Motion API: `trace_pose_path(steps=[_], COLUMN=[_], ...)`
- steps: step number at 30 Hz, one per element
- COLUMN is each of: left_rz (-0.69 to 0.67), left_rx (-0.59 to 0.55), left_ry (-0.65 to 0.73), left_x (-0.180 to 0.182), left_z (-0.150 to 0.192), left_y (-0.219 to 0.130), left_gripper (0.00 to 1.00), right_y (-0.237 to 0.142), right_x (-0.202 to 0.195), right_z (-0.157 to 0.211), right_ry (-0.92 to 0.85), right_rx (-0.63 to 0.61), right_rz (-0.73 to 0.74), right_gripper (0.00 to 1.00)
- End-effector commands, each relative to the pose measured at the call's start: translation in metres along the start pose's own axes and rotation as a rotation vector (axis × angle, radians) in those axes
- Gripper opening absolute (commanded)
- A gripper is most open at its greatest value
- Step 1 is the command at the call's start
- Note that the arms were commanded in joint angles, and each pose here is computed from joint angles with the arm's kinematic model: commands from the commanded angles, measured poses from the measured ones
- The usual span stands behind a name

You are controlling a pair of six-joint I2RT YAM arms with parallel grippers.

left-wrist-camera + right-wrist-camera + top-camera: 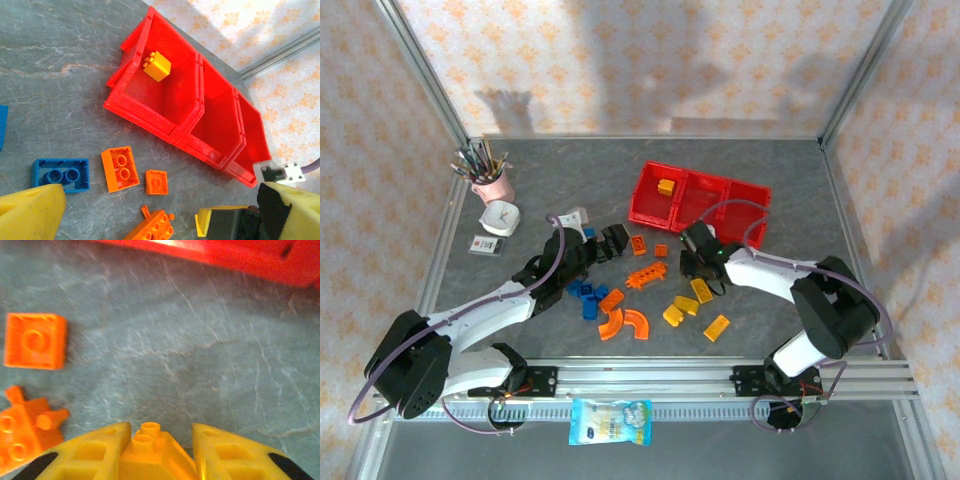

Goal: Sort the legos into containers by color
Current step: Place the lego in the container.

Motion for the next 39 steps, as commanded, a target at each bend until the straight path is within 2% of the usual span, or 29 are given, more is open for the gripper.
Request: trace_pose_path(steps=[1,12,25,35,39], left_rz=[-0.002,-0.050,-0.080,-0.085,-0.092], left_rx=[-0.049,-0.121,-0.153,-0.148,-0.142], left_ry=[0.028,0.076,0.120,0.108,0.106], left_x=[-0.010,-0.007,-0.005,0.002,0.005], left_z=[-0.014,-0.046,-0.090,-0.098,-0.098], left_y=[-0.010,-0.027,-0.015,-0.001,0.001], left_gripper=[0.99,0.99,0.99,0.99,0.99], right_y=[-0.023,-0.035,0.013,0.061,0.074], right_x=[0.011,0.050,0.075,0.075,0.073], right_z=[-0.026,-0.104,-0.195,-0.226,-0.231], right_ry=[-0.013,-0.044,-0.036,-0.023,-0.038], right_rx=[-0.073,-0.211,-0.323,-0.314,-0.304], right_rz=[-0.020,-0.059,0.040,0.032,0.073], right_gripper=[0.25,0.25,0.26,0.28,0.30])
Point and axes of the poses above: each hand's point on the last joint's axis, 136 mm out from that joint toward the fingers, its own y axis out along the fingers, its own x axis along the line the jaws close on, z = x × y, the point moved 2 cm from there along -y, back along the fingers, and after that the axes turned 4 degrees about -y, right-handed, at the moved point
